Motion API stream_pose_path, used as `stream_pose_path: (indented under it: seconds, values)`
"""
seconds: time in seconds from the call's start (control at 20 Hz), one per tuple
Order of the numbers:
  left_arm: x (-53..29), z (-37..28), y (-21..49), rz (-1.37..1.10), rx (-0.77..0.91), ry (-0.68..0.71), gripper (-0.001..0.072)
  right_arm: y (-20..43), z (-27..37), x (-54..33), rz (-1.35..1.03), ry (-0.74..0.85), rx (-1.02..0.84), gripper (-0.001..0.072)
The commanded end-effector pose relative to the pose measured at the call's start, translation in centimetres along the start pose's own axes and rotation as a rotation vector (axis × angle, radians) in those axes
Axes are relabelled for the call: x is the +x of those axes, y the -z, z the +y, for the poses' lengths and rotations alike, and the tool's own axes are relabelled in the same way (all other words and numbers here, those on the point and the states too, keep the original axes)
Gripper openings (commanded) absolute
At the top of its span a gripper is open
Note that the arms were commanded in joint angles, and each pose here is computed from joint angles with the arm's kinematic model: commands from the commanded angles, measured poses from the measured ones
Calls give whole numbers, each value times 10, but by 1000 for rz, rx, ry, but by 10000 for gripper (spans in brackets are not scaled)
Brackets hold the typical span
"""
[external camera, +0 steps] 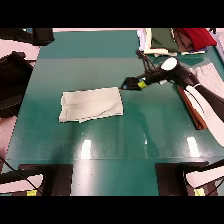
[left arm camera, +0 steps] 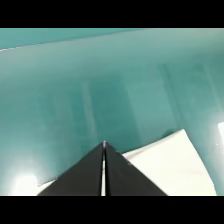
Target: Fold the shirts.
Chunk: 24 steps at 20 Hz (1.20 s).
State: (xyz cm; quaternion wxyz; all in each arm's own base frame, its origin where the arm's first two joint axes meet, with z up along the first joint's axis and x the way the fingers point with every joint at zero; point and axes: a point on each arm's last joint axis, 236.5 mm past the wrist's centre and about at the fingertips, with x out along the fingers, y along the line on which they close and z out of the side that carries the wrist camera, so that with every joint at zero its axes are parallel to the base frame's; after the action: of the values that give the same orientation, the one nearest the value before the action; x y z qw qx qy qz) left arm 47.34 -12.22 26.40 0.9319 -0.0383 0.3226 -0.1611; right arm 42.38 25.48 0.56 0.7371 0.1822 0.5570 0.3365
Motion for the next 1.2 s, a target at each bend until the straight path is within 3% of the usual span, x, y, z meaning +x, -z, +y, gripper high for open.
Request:
stream_pose_path:
  seconds: [0.0,0.4,0.55,0.6,0.65,0.85,1.15]
  values:
    - [16,-13,8,27,7,31,23,36,-48,13,77,-9,235,560]
    - [26,-28,15,49,23,58,23,29,24,118,151,-174,209,547]
    - [25,-33,15,49,12,80,23,19,54,152,131,-219,155,320]
    - [25,-36,15,49,6,92,23,13,63,156,115,-227,106,121]
    - [25,-39,14,49,-2,107,23,4,69,155,87,-230,61,22]
    - [26,-60,18,56,25,140,22,-44,71,112,-17,-166,-83,22]
    - [26,-129,27,44,140,236,23,-104,-4,-64,-187,48,-140,22]
